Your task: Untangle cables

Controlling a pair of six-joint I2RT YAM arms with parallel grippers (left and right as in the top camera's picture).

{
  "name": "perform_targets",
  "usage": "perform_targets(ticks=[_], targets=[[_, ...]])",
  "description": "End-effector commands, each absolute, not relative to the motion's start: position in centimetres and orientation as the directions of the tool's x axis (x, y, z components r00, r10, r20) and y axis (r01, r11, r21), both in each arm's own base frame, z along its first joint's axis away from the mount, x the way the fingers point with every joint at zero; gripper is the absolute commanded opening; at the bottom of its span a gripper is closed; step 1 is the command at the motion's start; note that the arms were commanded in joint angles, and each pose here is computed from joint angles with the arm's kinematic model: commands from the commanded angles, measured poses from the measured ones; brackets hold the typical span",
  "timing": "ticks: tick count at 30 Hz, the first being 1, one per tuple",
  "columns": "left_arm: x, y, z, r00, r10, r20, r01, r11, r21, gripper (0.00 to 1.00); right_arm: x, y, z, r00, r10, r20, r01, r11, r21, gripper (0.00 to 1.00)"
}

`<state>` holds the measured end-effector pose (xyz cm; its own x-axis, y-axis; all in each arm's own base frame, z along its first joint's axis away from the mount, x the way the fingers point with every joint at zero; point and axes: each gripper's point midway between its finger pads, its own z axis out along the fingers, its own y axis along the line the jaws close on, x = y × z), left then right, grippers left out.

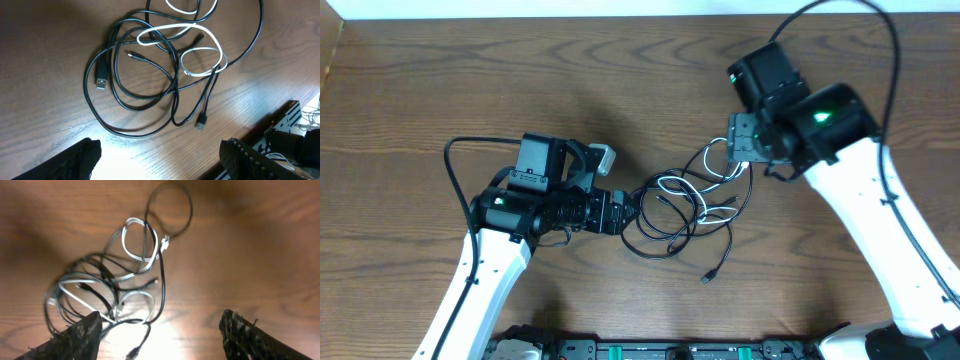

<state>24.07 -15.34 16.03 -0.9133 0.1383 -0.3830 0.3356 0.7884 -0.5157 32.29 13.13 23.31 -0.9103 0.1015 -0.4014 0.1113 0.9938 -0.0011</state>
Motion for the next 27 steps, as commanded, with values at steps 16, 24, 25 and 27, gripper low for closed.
perform_targets(ticks=[16,24,25,27], targets=[[23.9,-15.4,16.6,-0.911,0.146,-0.385,0.343,0.785,-0.515,0.82,30.2,13.6,7.5,-0.920,0.282,-0.273,0.275,0.959,0.067,0.59],[23.1,-15.2,16.2,-0.927,0.150,-0.343,0.321,0.791,-0.521,0.82,33.7,16.7,8.7,-0.897,0.225,-0.381,0.153,0.966,0.210,0.01],[23.0,-15.2,16.2,-0.929,0.151,-0.339,0.319,0.792,-0.522,0.82,34.4,17.7,9.3,-0.893,0.194,-0.405,0.097,0.964,0.248,0.01],[22.8,-15.1,16.1,-0.931,0.151,-0.332,0.315,0.793,-0.522,0.82,35.5,19.3,10.7,-0.879,0.156,-0.451,0.016,0.954,0.299,0.01]])
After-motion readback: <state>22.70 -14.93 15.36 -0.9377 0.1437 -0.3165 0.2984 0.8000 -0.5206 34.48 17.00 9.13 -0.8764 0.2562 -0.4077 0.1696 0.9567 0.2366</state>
